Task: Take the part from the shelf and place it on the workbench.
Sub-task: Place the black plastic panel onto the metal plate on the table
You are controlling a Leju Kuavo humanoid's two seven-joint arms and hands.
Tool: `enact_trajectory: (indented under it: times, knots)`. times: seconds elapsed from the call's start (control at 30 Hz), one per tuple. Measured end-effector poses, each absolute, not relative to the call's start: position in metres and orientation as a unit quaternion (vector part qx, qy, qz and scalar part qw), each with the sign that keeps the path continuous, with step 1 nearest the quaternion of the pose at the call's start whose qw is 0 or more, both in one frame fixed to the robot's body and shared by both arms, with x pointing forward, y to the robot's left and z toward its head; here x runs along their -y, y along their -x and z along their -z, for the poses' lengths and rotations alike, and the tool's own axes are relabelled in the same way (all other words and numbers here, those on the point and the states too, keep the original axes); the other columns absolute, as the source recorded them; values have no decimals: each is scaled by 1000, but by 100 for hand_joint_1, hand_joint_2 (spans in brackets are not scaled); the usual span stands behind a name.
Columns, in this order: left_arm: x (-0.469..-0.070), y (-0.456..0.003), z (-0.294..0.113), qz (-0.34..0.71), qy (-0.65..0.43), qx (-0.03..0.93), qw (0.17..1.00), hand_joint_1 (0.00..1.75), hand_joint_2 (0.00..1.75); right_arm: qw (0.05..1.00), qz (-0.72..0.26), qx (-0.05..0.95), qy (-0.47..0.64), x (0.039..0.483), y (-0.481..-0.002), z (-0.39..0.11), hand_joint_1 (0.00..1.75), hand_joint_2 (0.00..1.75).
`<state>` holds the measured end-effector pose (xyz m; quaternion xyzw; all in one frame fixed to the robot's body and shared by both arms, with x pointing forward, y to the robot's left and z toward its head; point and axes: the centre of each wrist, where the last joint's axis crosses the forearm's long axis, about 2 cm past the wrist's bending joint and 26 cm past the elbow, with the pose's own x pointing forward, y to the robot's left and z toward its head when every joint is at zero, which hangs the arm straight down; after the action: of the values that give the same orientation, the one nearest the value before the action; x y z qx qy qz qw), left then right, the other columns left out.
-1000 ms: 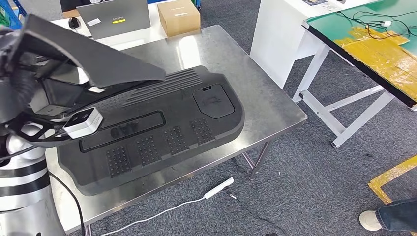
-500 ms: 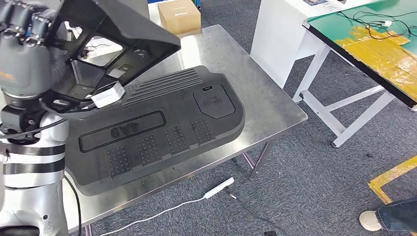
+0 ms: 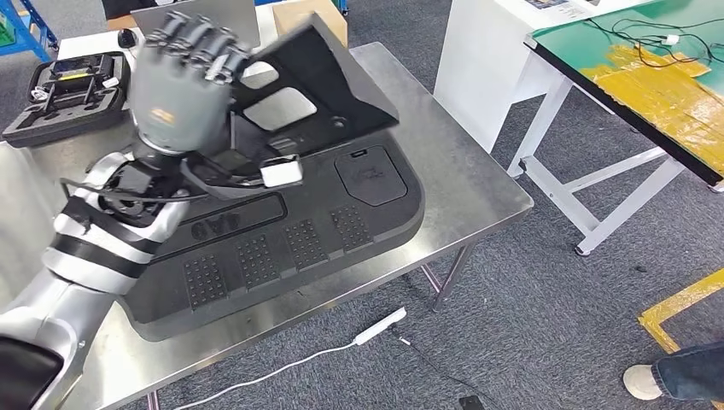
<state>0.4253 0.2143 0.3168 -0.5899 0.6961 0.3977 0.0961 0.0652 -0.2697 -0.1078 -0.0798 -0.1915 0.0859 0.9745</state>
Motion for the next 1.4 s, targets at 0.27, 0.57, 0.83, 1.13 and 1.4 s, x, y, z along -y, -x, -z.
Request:
enact_trajectory:
  times: [0.27, 0.57, 0.83, 1.13, 1.4]
  knots:
    - [-208, -442, -300, -487, 577, -639, 149, 175, 175, 974, -96, 192, 79, 273, -67, 108, 0, 0]
    - [-215, -450, -295, -518, 578, -609, 163, 104, 175, 973, -101, 191, 80, 274, -67, 108, 0, 0]
    - [-219, -461, -285, -580, 551, -584, 139, 0, 175, 973, -103, 191, 74, 274, -67, 108, 0, 0]
    - [-211, -465, -279, -609, 537, -572, 119, 0, 175, 973, -105, 191, 71, 274, -68, 108, 0, 0]
    - [-199, -466, -273, -641, 525, -547, 121, 0, 175, 973, -111, 191, 63, 274, -69, 108, 0, 0]
